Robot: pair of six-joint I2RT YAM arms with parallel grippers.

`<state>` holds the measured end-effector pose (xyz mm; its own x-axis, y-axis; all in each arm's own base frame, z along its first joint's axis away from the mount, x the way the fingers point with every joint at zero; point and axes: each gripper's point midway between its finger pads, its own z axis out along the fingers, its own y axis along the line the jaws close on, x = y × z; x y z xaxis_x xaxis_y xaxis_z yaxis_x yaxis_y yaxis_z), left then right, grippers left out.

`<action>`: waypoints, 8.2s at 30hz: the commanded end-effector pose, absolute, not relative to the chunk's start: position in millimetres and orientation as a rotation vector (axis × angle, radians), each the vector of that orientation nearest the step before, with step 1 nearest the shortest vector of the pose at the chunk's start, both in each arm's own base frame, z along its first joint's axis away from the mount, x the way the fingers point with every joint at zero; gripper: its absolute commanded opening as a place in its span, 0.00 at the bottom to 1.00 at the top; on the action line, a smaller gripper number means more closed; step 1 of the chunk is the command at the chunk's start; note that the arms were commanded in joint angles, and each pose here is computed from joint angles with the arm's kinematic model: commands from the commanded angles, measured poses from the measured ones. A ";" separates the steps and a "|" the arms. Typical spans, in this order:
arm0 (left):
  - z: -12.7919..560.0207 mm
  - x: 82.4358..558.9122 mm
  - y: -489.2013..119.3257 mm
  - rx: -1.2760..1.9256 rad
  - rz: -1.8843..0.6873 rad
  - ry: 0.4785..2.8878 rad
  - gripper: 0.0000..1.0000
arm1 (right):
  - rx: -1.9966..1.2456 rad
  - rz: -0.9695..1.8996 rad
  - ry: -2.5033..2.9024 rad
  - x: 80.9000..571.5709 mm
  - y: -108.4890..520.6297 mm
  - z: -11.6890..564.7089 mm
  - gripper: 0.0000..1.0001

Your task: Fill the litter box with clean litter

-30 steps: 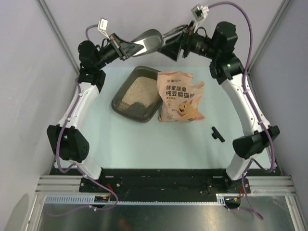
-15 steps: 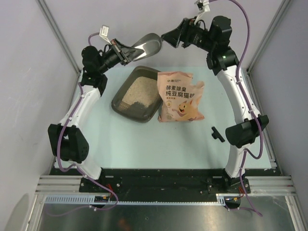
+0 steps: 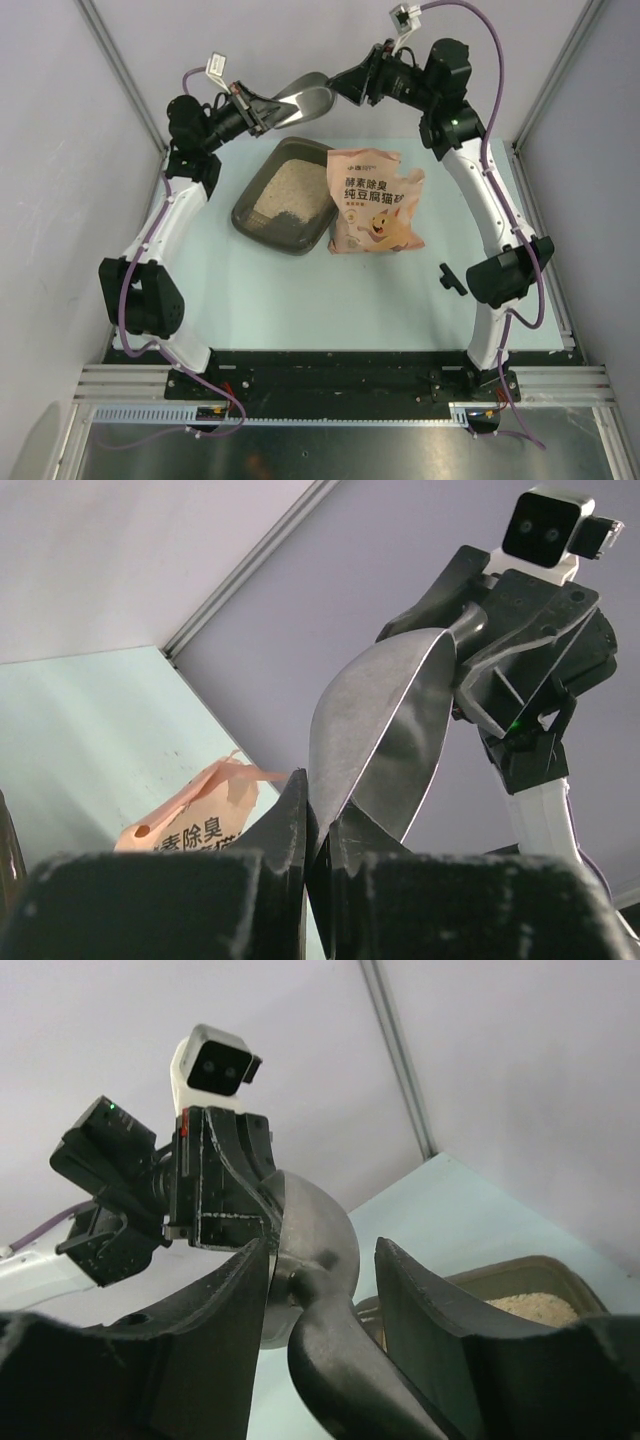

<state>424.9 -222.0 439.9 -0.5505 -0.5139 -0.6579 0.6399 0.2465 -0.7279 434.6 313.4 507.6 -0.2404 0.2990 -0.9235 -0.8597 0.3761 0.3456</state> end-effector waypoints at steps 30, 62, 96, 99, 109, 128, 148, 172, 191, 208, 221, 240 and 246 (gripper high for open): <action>385.3 404.5 -219.5 0.553 -1.281 1.491 0.71 | -0.754 1.247 1.400 373.3 287.9 486.7 0.00; 375.3 378.6 -296.3 1.031 -0.425 1.197 0.31 | -0.702 1.157 1.508 361.4 259.5 459.5 0.00; 368.9 379.5 -299.9 0.968 -0.580 1.297 0.00 | -0.607 1.195 1.596 366.1 222.8 421.8 0.61; 367.4 379.1 -299.6 0.970 -0.579 1.299 0.00 | -0.625 1.202 1.593 365.3 226.2 420.9 0.53; 366.1 380.1 -301.6 0.971 -0.589 1.303 0.00 | -0.658 1.192 1.613 360.2 235.3 410.6 0.44; 367.4 377.7 -302.4 0.974 -0.602 1.299 0.00 | -0.680 1.168 1.633 362.4 241.3 400.8 0.34; 363.6 378.2 -304.0 0.982 -0.608 1.304 0.00 | -0.683 1.178 1.652 363.6 244.8 393.8 0.35; 336.4 445.1 -321.9 1.124 -0.634 1.348 0.88 | -0.193 0.731 1.702 438.3 26.1 436.4 0.00; 305.2 391.2 -348.3 1.288 -0.960 1.383 0.00 | -0.747 0.475 1.790 402.1 95.7 409.8 0.00; 319.1 314.1 -331.4 1.287 -0.958 1.388 0.00 | -1.015 0.521 1.818 331.8 116.6 402.1 0.00; 320.8 311.0 -328.1 1.246 -0.959 1.411 0.00 | -1.184 0.424 1.867 311.0 130.9 362.4 0.00; 342.6 288.6 -329.0 1.149 -1.018 1.420 0.00 | -0.329 0.369 2.074 376.9 141.9 338.7 0.00; 340.4 293.8 -327.6 1.133 -0.978 1.424 0.00 | -0.496 0.346 2.043 379.7 161.8 318.8 0.00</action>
